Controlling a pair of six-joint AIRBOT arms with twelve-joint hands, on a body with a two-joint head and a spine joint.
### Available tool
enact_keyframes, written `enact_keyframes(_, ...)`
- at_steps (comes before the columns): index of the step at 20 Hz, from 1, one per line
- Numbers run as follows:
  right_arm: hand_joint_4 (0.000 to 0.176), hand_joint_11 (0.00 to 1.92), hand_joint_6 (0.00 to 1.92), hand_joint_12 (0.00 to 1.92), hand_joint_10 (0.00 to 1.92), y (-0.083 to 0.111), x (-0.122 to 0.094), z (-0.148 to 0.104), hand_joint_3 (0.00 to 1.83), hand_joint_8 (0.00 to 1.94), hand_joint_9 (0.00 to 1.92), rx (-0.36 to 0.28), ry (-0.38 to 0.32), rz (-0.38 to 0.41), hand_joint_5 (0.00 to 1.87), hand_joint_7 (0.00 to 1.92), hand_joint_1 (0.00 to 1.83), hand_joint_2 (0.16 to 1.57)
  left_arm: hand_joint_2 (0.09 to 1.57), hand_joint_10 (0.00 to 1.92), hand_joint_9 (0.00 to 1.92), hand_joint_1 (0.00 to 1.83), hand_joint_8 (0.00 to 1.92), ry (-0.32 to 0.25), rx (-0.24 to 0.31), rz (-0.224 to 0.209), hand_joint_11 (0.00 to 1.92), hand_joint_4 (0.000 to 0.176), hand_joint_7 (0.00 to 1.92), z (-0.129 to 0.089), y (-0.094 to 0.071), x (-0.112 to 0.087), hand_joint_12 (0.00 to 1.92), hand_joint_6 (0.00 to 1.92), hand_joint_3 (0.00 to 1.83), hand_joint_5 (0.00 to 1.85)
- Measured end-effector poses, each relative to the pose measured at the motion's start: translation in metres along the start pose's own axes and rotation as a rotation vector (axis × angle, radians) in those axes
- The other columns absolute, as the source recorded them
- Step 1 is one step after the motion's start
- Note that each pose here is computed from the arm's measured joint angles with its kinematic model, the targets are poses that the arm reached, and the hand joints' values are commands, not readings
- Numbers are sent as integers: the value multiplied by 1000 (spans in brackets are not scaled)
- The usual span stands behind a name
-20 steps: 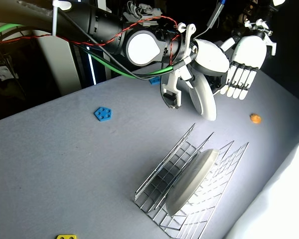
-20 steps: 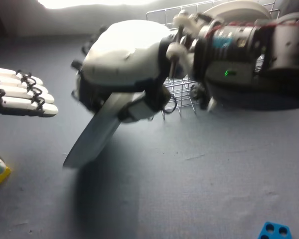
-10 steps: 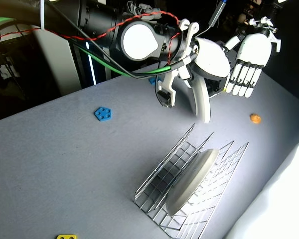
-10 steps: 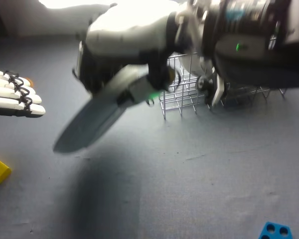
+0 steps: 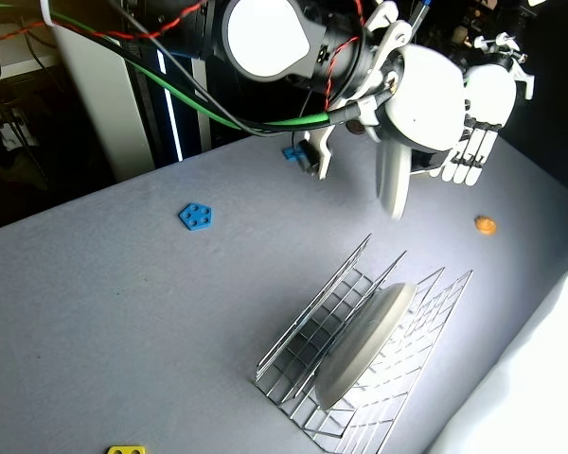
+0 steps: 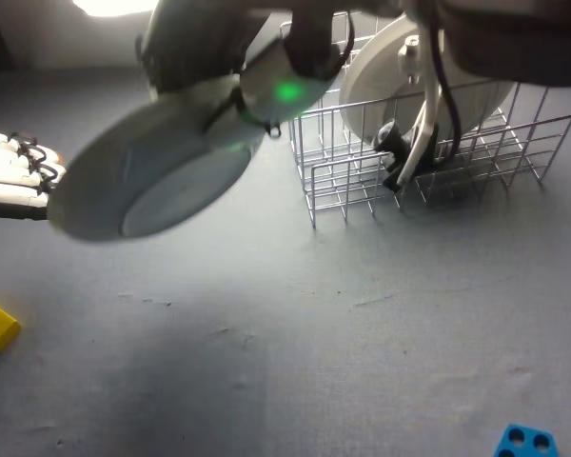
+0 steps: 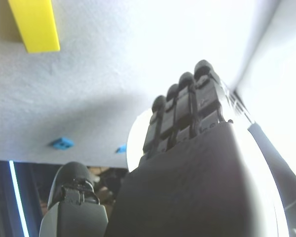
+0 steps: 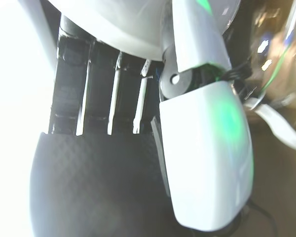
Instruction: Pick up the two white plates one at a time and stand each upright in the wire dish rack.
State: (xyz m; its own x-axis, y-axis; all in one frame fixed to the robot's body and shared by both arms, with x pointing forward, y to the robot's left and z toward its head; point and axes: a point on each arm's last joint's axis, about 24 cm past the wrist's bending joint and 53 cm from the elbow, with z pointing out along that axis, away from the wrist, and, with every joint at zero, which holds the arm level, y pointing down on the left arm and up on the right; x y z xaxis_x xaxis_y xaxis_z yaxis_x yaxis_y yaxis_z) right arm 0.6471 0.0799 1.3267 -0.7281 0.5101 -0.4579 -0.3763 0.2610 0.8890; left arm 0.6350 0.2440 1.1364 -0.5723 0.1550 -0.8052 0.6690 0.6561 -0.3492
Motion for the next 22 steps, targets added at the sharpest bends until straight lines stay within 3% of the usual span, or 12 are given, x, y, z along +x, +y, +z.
enact_keyframes(6, 0, 850, 958, 988, 955, -14, -20, -4, 0, 917, 1014, 77, -35, 134, 983, 1036, 1384, 1079, 1078, 0, 0, 0, 0, 8, -3, -6, 0, 0, 0, 0, 1, 3, 0, 0, 3, 0)
enact_keyframes(9, 0, 851, 956, 987, 953, -21, -21, -5, 0, 915, 1015, 102, -35, 154, 984, 1037, 1384, 1079, 1078, 0, 0, 0, 0, 10, -4, -6, 0, 0, 0, 0, 1, 3, 0, 0, 2, 0)
enact_keyframes(12, 0, 851, 956, 986, 952, -23, -22, -6, 0, 915, 1015, 108, -37, 169, 985, 1038, 1384, 1079, 1078, 0, 0, 0, 0, 10, -4, -6, 0, 0, 0, 0, 1, 3, 0, 0, 2, 0)
enact_keyframes(16, 0, 851, 955, 986, 951, -27, -26, -12, 0, 914, 1015, 111, -43, 280, 985, 1038, 1384, 1079, 1079, 0, 0, 0, 0, 11, -6, -5, 0, 0, 0, 0, 2, 3, 0, 0, 2, 0)
enact_keyframes(22, 0, 846, 953, 982, 917, -33, -32, -18, 2, 927, 1025, 114, -58, 308, 994, 1036, 1385, 1075, 1077, 0, 0, 0, 0, 12, -6, -5, 0, 0, 0, 0, 2, 4, 0, 0, 1, 0)
